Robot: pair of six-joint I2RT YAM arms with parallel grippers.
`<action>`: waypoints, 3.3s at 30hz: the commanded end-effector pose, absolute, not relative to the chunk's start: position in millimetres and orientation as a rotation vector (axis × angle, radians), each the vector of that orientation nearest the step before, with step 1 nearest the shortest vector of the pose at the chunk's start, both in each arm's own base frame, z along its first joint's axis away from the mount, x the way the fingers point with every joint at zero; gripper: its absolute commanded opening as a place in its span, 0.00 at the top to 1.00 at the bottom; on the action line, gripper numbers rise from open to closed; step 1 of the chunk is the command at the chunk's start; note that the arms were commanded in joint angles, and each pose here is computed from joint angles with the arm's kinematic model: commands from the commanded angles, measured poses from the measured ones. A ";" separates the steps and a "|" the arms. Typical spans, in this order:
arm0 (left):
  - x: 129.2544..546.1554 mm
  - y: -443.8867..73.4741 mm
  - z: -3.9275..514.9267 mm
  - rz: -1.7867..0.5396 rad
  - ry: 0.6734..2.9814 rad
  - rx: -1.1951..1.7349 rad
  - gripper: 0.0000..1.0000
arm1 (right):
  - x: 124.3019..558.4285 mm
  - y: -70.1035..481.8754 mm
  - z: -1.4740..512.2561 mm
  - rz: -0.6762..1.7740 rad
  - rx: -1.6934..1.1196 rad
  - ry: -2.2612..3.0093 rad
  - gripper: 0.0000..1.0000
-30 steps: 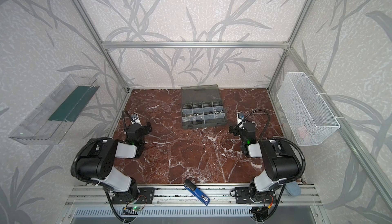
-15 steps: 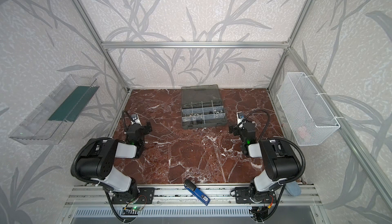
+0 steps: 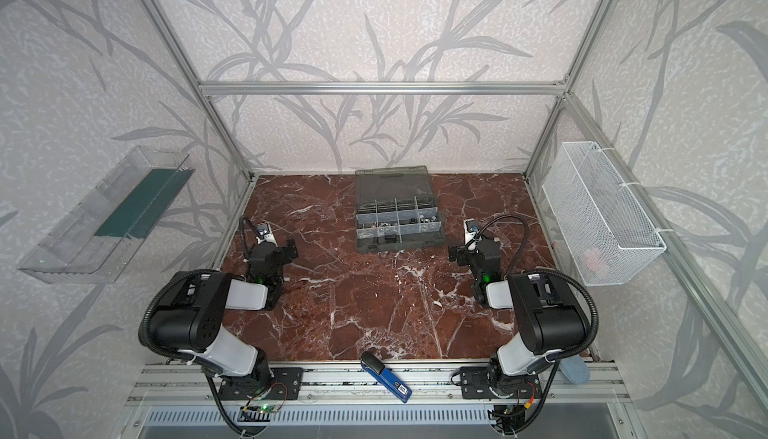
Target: Sort the screws and nuts into containers
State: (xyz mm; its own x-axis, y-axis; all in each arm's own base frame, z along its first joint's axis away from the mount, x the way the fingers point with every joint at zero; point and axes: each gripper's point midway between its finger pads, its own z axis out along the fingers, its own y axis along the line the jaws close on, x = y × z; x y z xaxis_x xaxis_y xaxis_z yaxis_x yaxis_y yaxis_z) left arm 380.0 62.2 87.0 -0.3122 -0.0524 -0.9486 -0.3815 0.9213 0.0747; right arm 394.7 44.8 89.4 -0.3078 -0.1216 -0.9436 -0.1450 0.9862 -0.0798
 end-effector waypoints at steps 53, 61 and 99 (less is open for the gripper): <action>388.6 56.0 98.5 0.297 1.849 -0.281 0.00 | 397.0 43.9 93.2 0.016 -0.191 1.871 0.01; 388.7 56.0 98.6 0.297 1.848 -0.282 0.01 | 396.8 43.7 93.0 0.014 -0.191 1.871 0.01; 382.5 60.4 101.8 0.347 1.811 -0.318 0.00 | 396.5 43.4 93.2 0.013 -0.190 1.871 0.01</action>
